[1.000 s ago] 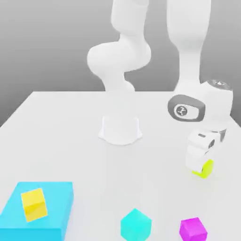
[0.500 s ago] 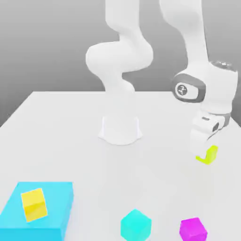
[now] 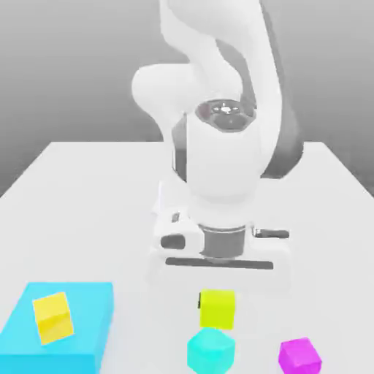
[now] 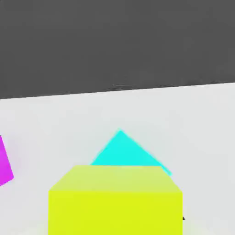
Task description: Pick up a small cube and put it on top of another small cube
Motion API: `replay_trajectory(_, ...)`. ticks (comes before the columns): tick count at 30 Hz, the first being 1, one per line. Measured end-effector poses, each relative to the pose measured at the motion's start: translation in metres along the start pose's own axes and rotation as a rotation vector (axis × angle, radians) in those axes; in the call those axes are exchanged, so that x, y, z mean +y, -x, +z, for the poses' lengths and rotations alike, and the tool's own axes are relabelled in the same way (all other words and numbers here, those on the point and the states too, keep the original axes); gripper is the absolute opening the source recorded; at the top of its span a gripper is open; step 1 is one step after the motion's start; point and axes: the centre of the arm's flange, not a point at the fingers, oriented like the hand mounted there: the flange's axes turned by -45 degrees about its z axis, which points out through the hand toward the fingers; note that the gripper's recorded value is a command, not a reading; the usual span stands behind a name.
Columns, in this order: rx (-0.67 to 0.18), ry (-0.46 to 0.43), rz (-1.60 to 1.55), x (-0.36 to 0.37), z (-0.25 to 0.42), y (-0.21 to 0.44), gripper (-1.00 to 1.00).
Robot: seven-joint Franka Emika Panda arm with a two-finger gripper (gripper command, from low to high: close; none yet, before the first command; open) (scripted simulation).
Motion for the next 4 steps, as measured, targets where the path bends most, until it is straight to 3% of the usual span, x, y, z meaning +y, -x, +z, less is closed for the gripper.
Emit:
replay_trajectory(1,0.0,0.0,0.001,0.0003,0.0087,0.0003,1.0)
replay_trajectory(4,0.0,0.0,0.001,0.0003,0.0087,0.0003,1.0)
